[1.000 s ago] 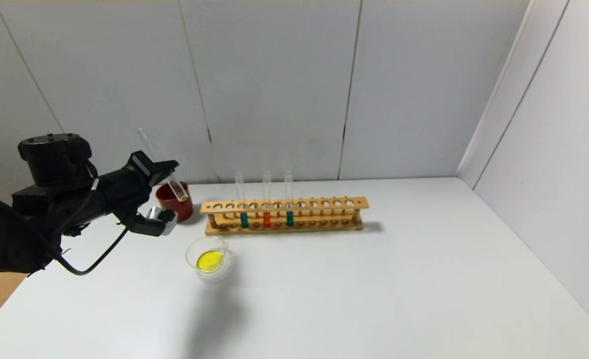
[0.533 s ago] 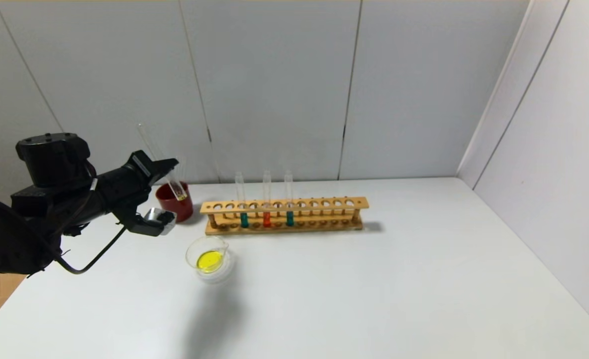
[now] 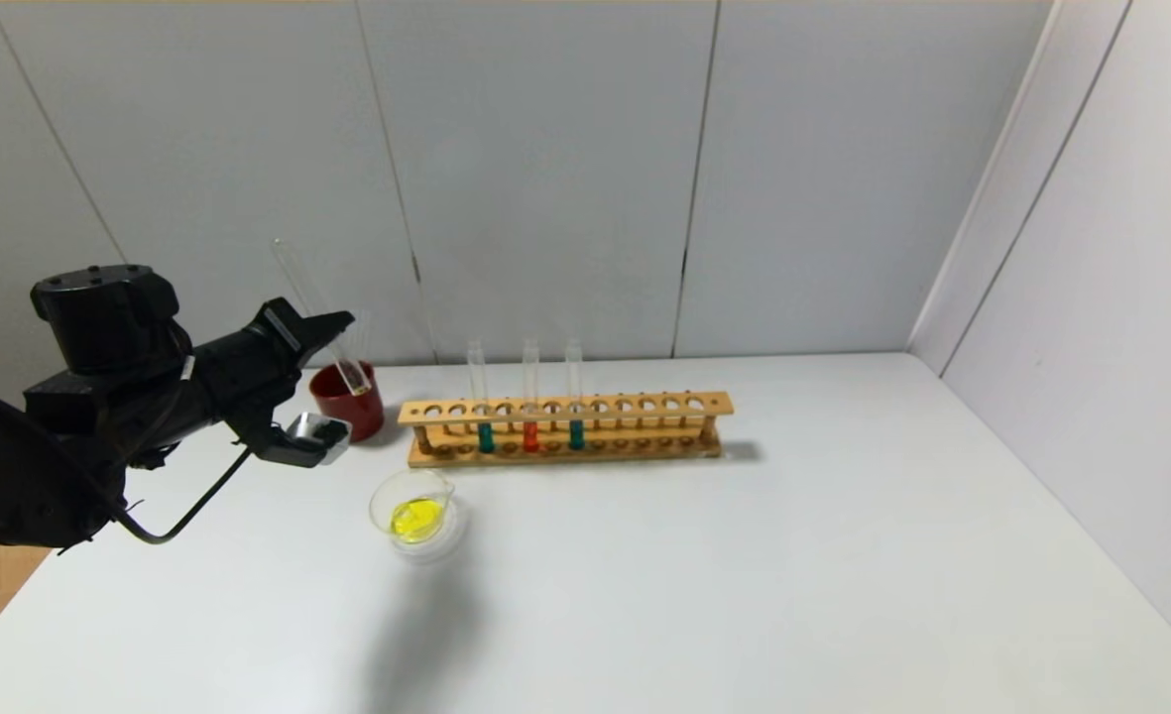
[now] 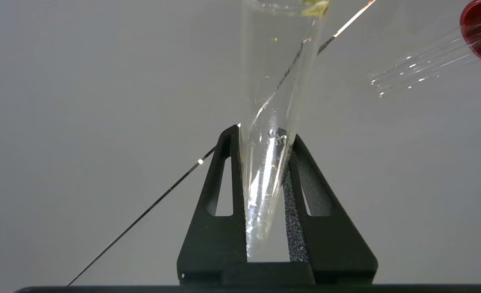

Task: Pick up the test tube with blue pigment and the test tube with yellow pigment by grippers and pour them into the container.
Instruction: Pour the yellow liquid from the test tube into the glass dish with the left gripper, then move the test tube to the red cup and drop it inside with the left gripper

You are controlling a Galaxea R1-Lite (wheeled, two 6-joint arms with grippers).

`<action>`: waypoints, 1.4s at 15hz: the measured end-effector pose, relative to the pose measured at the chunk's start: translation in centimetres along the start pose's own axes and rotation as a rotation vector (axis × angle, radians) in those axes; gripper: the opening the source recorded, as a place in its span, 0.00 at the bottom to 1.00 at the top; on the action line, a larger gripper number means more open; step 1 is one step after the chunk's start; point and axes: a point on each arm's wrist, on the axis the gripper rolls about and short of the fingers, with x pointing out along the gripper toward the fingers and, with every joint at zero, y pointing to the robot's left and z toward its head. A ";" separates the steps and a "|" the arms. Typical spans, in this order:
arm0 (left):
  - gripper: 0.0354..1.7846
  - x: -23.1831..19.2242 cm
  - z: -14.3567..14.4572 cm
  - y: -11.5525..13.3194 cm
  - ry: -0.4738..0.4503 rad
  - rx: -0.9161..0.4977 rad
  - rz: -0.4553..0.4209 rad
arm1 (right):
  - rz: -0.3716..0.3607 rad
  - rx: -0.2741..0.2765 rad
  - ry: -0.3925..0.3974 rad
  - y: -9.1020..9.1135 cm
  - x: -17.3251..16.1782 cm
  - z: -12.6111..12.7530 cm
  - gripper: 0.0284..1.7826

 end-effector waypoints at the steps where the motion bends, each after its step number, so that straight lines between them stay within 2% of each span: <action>1: 0.16 0.0 0.0 0.0 0.002 -0.002 0.002 | 0.000 0.000 0.000 0.0 0.0 0.0 0.98; 4: 0.16 0.0 0.1 0.0 0.007 -0.055 -0.003 | 0.000 0.000 0.000 0.0 0.0 0.0 0.98; 6: 0.16 -0.2 0.1 0.2 0.050 -0.164 -0.037 | 0.000 0.000 0.000 0.0 0.0 0.0 0.98; 10: 0.16 -0.8 -0.4 1.5 0.215 -0.443 -0.095 | 0.000 0.000 0.000 0.0 0.0 0.0 0.98; 13: 0.16 -0.6 -1.4 2.3 0.382 -0.718 -0.086 | 0.000 0.000 0.000 0.0 0.0 0.0 0.98; 16: 0.16 1.2 -2.7 2.7 0.527 -1.083 0.016 | 0.000 0.000 0.000 0.0 0.0 0.0 0.98; 19: 0.16 4.0 -4.3 3.8 0.685 -1.487 0.252 | 0.000 0.000 0.000 0.0 0.0 0.0 0.98; 21: 0.16 5.2 -4.9 3.4 0.758 -1.694 0.365 | 0.000 0.000 0.000 0.0 0.0 0.0 0.98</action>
